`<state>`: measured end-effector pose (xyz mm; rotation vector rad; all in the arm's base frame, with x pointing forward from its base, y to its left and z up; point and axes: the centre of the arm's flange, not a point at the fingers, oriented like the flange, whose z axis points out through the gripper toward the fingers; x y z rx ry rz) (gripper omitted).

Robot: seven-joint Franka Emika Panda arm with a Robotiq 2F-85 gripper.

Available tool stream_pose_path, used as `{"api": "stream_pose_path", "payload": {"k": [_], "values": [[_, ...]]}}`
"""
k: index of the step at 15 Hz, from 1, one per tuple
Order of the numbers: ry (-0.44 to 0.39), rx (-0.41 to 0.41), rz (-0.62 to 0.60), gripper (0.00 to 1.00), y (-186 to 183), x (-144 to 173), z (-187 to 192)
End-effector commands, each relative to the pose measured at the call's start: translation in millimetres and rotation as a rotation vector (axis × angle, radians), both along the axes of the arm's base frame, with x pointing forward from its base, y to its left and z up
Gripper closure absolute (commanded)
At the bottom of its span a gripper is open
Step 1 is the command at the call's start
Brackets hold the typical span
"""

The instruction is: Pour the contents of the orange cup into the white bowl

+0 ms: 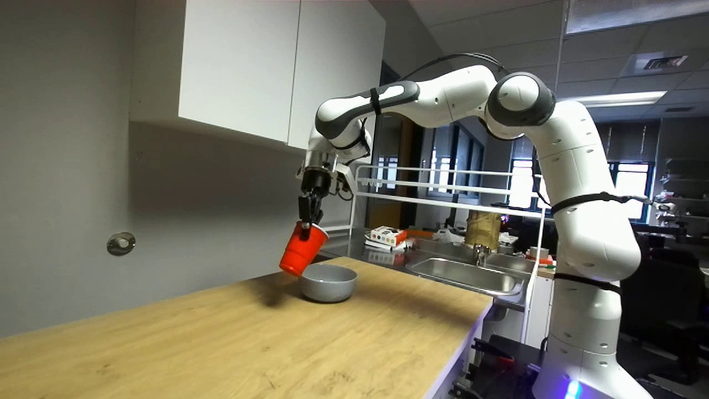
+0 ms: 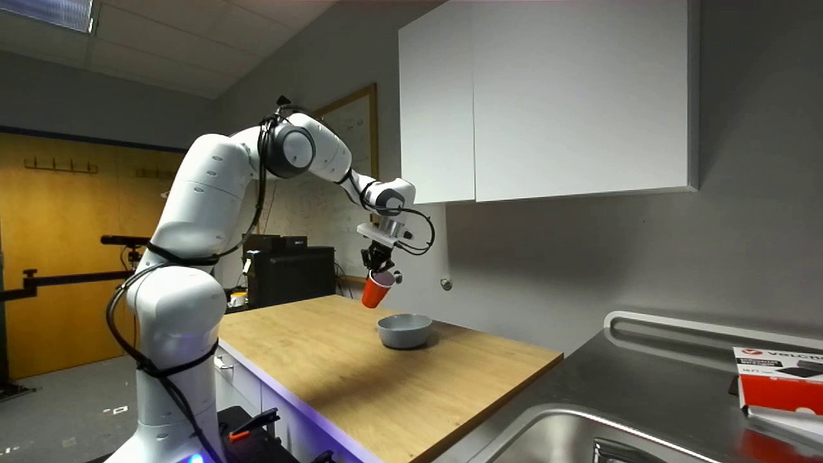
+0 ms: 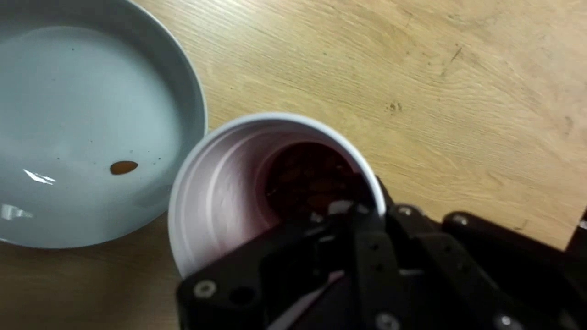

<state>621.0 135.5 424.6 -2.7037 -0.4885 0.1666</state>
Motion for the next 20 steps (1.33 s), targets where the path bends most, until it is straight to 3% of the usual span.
{"api": "stream_pose_path", "payload": {"k": [1,11,15,20], "values": [[0.019,0.178,0.027,0.98,-39,7,2],[0.089,0.656,0.088,0.98,-137,-4,-38],[0.138,0.821,0.171,0.99,-138,-8,-54],[0.225,0.936,0.22,0.99,-123,-8,-66]]}}
